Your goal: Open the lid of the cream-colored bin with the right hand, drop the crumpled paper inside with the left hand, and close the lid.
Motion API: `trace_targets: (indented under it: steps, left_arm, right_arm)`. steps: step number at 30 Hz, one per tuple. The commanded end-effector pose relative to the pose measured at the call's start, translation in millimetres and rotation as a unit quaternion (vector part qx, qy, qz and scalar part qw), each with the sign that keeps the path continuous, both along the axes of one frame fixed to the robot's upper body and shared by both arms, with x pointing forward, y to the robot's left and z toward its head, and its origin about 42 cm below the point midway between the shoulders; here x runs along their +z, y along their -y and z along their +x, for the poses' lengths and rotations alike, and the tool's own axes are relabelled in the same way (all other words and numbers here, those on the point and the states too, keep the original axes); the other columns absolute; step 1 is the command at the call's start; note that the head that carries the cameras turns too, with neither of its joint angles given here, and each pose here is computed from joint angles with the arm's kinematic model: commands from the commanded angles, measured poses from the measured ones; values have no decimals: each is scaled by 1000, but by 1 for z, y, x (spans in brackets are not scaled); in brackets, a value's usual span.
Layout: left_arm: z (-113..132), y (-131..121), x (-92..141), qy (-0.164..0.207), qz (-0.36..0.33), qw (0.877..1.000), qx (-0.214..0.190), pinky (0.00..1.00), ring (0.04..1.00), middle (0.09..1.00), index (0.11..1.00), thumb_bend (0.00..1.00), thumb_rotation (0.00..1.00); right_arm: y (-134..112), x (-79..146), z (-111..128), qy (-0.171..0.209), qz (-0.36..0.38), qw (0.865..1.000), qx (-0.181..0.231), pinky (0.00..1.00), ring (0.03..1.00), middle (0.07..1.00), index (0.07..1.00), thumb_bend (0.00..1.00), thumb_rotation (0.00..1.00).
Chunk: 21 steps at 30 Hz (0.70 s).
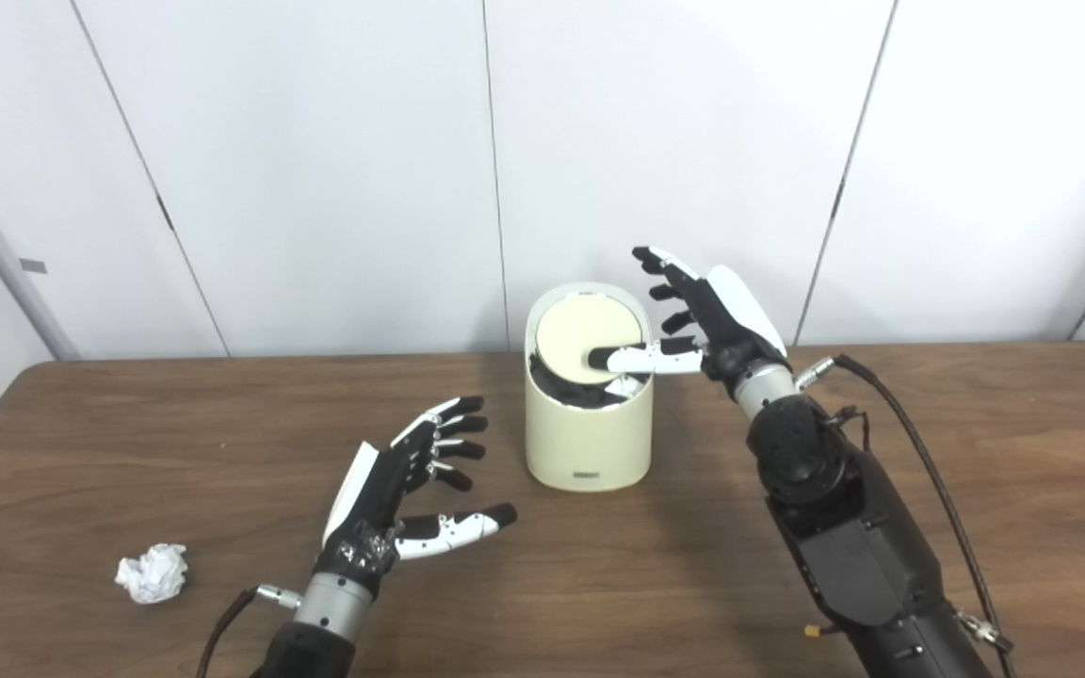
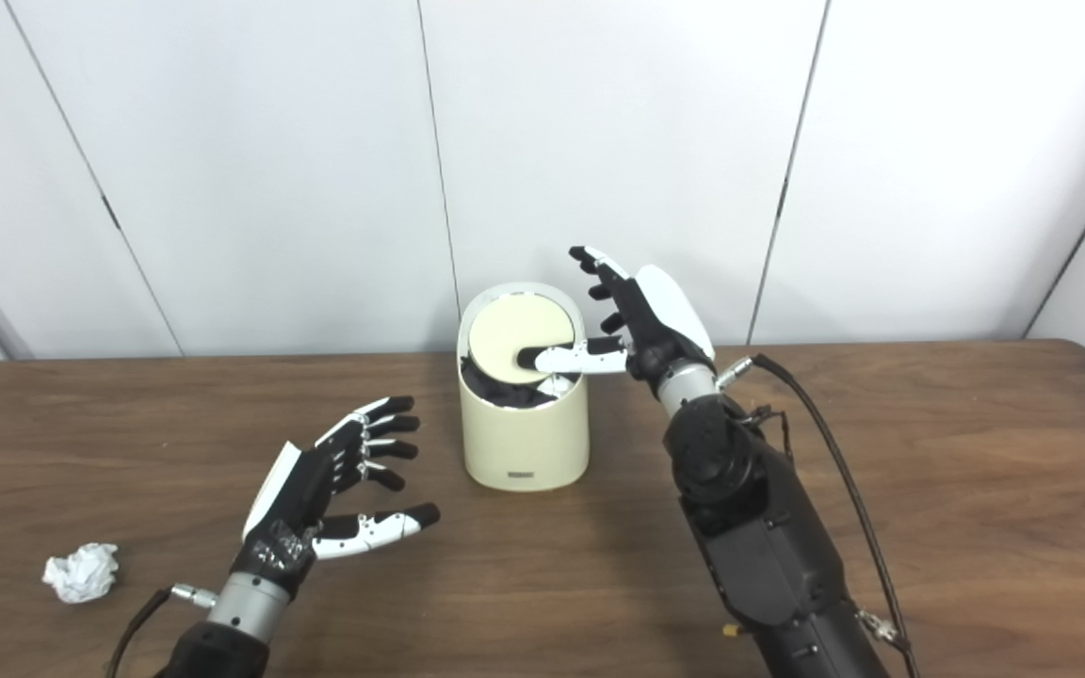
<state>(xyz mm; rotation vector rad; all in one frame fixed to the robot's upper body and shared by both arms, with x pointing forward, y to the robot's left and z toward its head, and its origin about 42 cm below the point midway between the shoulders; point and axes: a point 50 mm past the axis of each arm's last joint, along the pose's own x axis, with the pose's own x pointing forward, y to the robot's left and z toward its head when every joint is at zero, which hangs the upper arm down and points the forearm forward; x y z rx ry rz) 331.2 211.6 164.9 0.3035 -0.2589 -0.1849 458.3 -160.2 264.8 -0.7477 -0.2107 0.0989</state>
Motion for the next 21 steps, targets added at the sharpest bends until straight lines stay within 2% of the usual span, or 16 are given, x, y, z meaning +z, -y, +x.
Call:
trace_targets:
  steps: [1, 13, 21]
  left_arm:
    - [5, 5, 21, 50, -3, 999, -6, 576, 723, 808, 857, 729, 63]
    - [3, 5, 22, 48, -1, 999, -4, 575, 723, 810, 855, 732, 84]
    - [1, 6, 22, 51, -1, 999, -4, 582, 716, 798, 852, 729, 75]
  right_arm:
    - [-10, 34, 7, 51, 2, 999, 8, 651, 842, 910, 902, 817, 401]
    - [-20, 34, 13, 46, -31, 998, 9, 655, 840, 907, 891, 842, 385]
    - [-24, 35, 12, 53, -65, 996, 13, 729, 868, 905, 886, 863, 347]
